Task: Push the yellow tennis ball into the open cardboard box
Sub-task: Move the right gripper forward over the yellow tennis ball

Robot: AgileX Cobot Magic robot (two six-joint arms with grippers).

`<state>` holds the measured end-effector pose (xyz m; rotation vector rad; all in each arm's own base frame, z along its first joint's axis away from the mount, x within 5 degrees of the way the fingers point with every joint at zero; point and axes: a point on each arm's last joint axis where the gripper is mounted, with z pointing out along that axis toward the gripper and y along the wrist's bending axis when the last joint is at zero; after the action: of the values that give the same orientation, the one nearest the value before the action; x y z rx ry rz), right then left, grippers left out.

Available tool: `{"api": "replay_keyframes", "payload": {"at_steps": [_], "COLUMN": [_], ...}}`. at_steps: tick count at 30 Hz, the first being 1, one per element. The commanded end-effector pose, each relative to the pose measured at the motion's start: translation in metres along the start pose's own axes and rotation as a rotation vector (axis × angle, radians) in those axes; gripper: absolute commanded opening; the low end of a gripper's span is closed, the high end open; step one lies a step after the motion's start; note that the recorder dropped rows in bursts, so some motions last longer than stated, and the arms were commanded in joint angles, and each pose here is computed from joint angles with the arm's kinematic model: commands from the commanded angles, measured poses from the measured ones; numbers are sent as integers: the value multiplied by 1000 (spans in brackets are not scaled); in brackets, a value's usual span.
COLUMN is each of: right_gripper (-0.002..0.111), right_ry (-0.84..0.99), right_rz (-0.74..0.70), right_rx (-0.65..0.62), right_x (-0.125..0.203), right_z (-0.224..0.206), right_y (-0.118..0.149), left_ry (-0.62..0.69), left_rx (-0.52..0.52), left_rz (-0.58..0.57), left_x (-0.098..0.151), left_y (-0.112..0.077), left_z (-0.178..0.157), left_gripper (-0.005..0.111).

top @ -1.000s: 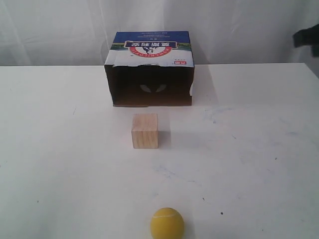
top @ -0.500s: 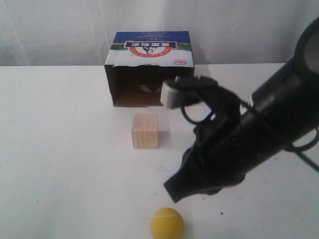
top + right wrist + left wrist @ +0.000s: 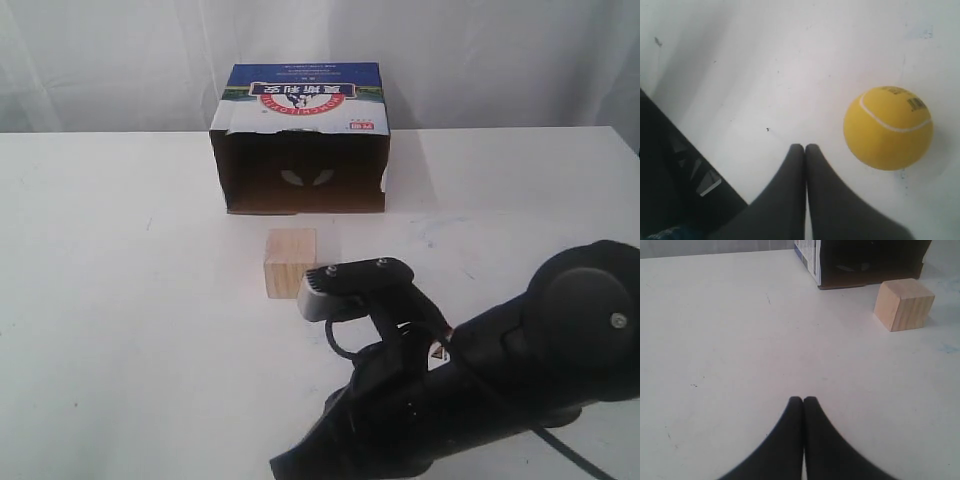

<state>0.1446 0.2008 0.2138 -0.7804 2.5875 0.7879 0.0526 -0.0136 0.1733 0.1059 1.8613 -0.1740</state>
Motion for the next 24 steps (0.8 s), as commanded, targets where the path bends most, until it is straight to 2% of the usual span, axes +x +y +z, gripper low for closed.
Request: {"api": "replay_keyframes", "payload": {"at_steps": [1, 7, 24], "right_gripper": [0, 0, 0], "right_ry": [34, 59, 51], "right_rz": [-7, 1, -116], "right_rx": [27, 36, 124], "right_x": [2, 4, 2], "right_z": [12, 18, 18], "right_y": [-5, -7, -16], "left_ry": [0, 0, 0], "left_rx": [8, 8, 8], "left_rz": [-7, -7, -9], "left_x": [1, 1, 1], "left_y": [-1, -1, -1], "left_z": [0, 0, 0], "left_gripper": [0, 0, 0]}}
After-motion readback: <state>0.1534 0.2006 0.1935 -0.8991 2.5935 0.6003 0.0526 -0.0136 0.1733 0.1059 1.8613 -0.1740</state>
